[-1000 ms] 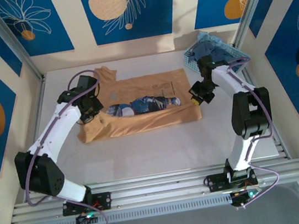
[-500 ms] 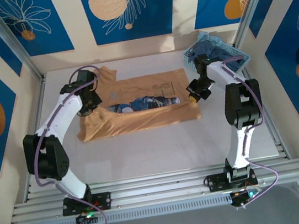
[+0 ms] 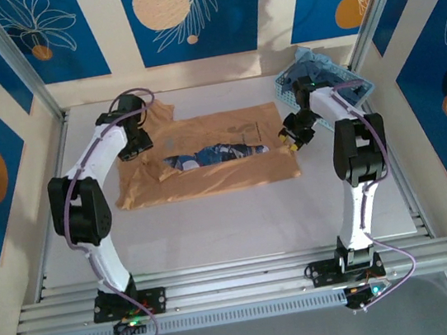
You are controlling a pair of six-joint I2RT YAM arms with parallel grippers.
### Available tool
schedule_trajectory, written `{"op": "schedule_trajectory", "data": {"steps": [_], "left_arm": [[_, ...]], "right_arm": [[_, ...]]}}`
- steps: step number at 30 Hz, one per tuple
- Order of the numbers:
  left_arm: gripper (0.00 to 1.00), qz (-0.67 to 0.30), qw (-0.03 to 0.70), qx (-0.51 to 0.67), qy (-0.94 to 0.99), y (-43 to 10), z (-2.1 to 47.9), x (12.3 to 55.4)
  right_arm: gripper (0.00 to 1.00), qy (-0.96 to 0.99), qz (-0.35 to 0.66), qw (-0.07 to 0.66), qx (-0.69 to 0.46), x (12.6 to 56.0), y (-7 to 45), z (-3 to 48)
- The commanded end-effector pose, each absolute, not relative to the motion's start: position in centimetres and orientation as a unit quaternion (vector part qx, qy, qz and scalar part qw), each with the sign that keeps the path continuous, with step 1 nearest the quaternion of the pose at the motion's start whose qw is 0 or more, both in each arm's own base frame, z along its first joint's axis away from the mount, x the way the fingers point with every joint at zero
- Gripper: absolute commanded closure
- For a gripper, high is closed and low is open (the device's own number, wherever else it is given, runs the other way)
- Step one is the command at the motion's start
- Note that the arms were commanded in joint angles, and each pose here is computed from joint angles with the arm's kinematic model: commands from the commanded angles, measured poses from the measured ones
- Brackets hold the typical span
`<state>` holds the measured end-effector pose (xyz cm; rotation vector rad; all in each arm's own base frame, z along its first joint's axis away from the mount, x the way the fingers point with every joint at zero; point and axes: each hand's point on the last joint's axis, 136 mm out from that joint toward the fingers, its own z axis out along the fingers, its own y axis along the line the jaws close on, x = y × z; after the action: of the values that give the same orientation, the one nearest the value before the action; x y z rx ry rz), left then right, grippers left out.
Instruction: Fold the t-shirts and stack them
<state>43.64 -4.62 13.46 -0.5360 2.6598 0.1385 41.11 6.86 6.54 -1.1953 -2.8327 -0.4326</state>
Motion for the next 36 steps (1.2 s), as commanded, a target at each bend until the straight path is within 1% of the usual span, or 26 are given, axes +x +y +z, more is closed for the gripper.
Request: {"op": "schedule_trajectory", "data": {"steps": [1, 3, 5, 7, 9, 11, 13, 14, 16, 21, 25, 28, 32, 36], "left_arm": [[0.43, 0.080, 0.193, -0.201, 0.957, -2.1, 14.9, 40.6], [0.41, 0.072, 0.176, -0.214, 0.958, -1.7, 14.4, 38.0], [0.41, 0.048, 0.141, -0.231, 0.962, -1.7, 12.8, 35.0], [0.43, 0.015, 0.106, -0.253, 0.962, -2.1, 10.8, 32.5], [0.47, -0.007, 0.085, -0.273, 0.958, -2.2, 9.2, 31.0], [0.53, -0.025, 0.081, -0.290, 0.953, -2.2, 8.0, 30.6], [0.59, -0.043, 0.082, -0.302, 0.949, -2.2, 7.2, 31.1], [0.62, -0.047, 0.082, -0.308, 0.947, -2.2, 6.8, 31.5], [0.65, -0.052, 0.082, -0.312, 0.945, -2.2, 6.1, 32.3], [0.69, -0.026, 0.068, -0.319, 0.945, -1.4, 4.4, 32.6], [0.75, 0.035, 0.044, -0.324, 0.944, 0.5, 2.8, 30.1], [0.76, 0.062, 0.023, -0.325, 0.943, 1.2, 1.6, 27.8], [0.78, 0.080, 0.006, -0.337, 0.938, 1.8, 1.2, 24.4], [0.77, 0.086, 0.003, -0.348, 0.934, 2.1, 1.9, 21.7]], "right_arm": [[0.52, -0.918, -0.153, 0.002, -0.366, 40.3, 6.7, 9.3], [0.51, -0.919, -0.151, 0.002, -0.363, 38.9, 6.4, 9.6], [0.51, -0.918, -0.155, 0.009, -0.365, 37.1, 6.5, 9.5], [0.54, -0.916, -0.160, 0.016, -0.368, 35.4, 6.7, 9.3], [0.56, -0.914, -0.164, 0.022, -0.370, 33.8, 6.9, 8.9], [0.59, -0.914, -0.169, 0.023, -0.368, 32.7, 7.0, 8.5], [0.63, -0.914, -0.175, 0.028, -0.365, 32.1, 7.3, 7.8], [0.67, -0.914, -0.178, 0.032, -0.362, 32.0, 7.5, 7.4], [0.71, -0.917, -0.174, 0.038, -0.357, 32.1, 7.8, 6.6], [0.76, -0.923, -0.155, 0.057, -0.347, 32.7, 8.5, 4.1], [0.80, -0.925, -0.125, 0.085, -0.349, 32.4, 8.5, 2.1], [0.83, -0.926, -0.094, 0.109, -0.349, 31.0, 8.0, 1.1], [0.85, -0.932, -0.063, 0.126, -0.334, 28.3, 7.4, 1.6], [0.85, -0.933, -0.072, 0.129, -0.327, 25.0, 7.7, 2.7]]}}
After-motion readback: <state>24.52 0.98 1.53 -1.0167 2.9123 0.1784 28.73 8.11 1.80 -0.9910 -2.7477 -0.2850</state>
